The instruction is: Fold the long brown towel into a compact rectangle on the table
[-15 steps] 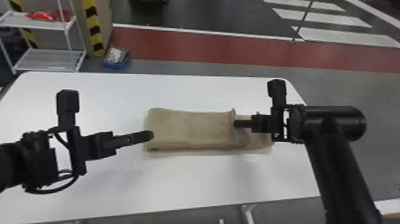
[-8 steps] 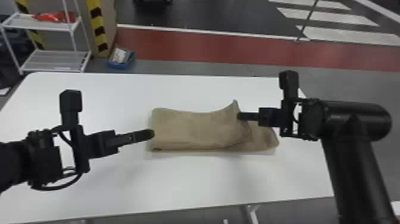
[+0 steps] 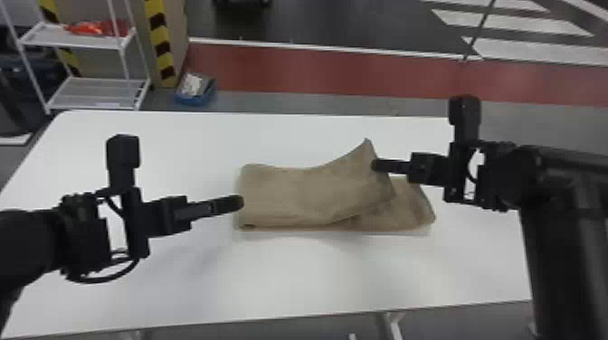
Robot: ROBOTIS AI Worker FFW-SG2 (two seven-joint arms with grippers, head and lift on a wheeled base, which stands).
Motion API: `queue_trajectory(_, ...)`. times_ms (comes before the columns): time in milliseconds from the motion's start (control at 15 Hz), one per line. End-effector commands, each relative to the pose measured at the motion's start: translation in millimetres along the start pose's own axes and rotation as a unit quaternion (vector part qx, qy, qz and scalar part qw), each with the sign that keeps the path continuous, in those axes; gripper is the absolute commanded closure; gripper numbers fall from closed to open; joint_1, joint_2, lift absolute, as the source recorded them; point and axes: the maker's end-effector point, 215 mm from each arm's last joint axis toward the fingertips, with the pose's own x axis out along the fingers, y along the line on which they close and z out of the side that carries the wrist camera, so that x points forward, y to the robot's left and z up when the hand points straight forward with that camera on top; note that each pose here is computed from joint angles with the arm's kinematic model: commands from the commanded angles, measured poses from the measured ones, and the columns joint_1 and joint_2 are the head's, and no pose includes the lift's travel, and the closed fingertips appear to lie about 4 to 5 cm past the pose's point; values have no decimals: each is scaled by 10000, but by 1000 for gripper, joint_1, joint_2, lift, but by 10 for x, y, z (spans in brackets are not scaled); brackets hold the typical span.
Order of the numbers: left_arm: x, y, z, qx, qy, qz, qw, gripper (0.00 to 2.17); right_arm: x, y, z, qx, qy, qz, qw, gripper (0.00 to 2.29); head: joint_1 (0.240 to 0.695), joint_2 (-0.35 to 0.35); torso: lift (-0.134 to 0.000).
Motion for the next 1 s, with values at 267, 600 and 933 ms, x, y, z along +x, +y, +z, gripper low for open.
queue_trajectory(267, 91, 0, -37, -10, 109, -12, 9999, 90, -549, -659, 28, 498, -439, -218, 9976, 1622, 695, -200, -120)
queue_trajectory(600, 152, -25, -131, 37, 210, 6, 9998, 90, -589, -801, 77, 616, -525, -186, 9965, 1622, 695, -262, -120)
queue_trajectory(933, 148, 22, -136, 48, 213, 90, 9997, 90, -605, -583, 180, 606, -695, 222, 9955, 1622, 695, -258, -120)
